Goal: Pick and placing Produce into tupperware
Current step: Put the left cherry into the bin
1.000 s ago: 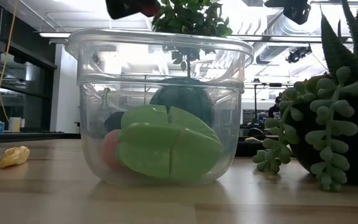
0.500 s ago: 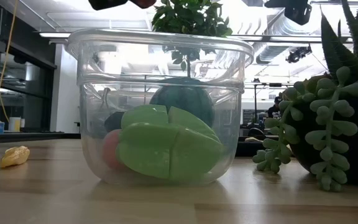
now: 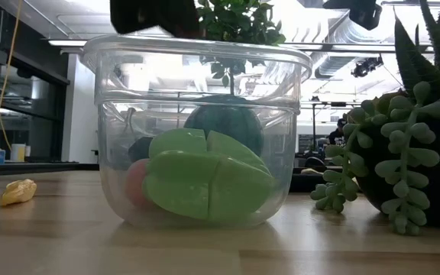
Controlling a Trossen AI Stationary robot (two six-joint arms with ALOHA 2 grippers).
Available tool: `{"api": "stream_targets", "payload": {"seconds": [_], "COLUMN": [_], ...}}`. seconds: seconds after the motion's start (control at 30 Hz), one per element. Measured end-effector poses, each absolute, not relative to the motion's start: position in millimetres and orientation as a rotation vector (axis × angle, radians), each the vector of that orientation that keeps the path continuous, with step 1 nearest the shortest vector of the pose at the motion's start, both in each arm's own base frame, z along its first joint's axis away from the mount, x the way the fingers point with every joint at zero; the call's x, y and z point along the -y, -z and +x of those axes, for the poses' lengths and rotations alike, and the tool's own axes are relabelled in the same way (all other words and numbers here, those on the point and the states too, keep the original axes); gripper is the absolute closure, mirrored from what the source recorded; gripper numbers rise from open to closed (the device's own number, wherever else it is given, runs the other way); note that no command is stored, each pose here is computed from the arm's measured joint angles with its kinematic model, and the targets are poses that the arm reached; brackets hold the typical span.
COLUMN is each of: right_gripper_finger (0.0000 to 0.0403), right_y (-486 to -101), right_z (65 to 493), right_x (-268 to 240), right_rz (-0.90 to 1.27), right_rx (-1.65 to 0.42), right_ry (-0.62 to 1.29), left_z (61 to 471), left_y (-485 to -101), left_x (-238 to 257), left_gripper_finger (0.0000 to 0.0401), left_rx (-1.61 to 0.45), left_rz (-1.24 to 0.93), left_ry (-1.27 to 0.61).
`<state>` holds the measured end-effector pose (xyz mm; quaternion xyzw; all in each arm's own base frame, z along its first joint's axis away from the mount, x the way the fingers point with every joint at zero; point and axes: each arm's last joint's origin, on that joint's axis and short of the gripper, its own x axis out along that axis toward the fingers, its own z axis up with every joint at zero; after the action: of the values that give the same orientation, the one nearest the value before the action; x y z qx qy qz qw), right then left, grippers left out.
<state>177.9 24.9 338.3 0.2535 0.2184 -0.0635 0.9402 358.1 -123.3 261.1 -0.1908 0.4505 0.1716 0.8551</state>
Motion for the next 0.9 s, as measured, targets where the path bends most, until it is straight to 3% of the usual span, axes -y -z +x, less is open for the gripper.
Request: {"api": "stream_targets", "payload": {"seconds": [0.37,0.9], "right_gripper_finger": [0.0231,0.0231], "right_y": [-339.4,-339.8], "right_z": [178.6,178.7], "right_x": [-24.0,-22.8], "right_rz": [0.512,0.504], "right_rx": [-0.422,-0.404], "right_ry": [0.159,0.198], "left_z": [372.7,374.5], "left_y": [-220.1,-212.7], "left_x": [129.1,129.0], "left_gripper_finger": [0.0345,0.0345], "left_rx": [-1.046,-1.053], "left_rz": [-0.389,-0.348], "left_ry": [-0.401,-0.42]}}
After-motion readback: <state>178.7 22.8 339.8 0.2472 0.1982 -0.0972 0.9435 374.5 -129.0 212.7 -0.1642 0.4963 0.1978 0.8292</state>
